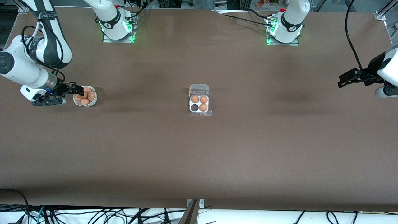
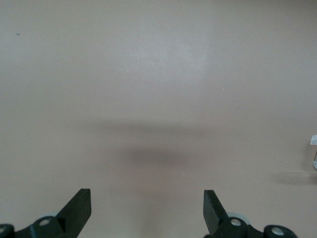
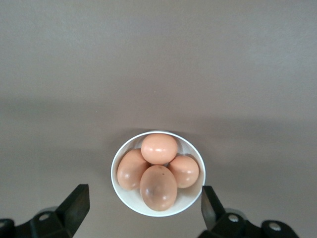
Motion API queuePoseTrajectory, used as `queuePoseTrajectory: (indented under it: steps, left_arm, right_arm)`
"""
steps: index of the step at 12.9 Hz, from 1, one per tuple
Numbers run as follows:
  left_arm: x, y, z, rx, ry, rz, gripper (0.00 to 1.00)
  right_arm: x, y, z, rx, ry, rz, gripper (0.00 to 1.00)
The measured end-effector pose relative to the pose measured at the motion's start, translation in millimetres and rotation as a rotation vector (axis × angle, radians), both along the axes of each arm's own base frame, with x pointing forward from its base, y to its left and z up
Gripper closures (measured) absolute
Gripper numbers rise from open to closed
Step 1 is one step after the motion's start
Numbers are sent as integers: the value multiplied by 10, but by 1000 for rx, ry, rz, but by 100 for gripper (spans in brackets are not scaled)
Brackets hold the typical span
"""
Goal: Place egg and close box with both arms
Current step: 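Move the right gripper over the white bowl of eggs, then lower the right gripper and close it on a brown egg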
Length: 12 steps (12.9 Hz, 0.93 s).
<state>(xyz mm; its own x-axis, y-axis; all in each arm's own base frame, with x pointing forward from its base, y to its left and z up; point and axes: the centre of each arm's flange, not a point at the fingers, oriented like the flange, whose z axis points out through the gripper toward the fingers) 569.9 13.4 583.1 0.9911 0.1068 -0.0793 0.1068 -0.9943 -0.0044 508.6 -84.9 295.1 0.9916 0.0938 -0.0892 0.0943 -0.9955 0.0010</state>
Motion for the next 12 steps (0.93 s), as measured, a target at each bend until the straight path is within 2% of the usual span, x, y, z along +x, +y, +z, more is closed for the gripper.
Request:
queuePoseTrajectory:
  steps: [3,8,12]
  left_arm:
    - [0,0,0,0,0,0,0]
    - [0,0,0,0,0,0,0]
    - [0,0,1,0,0,0,0]
  right_arm:
    - [-89,13,-185,1,17,-1,0]
    - [-129,14,-428,2,63,-3,0]
    - [-146,13,-529,3,82,-4,1]
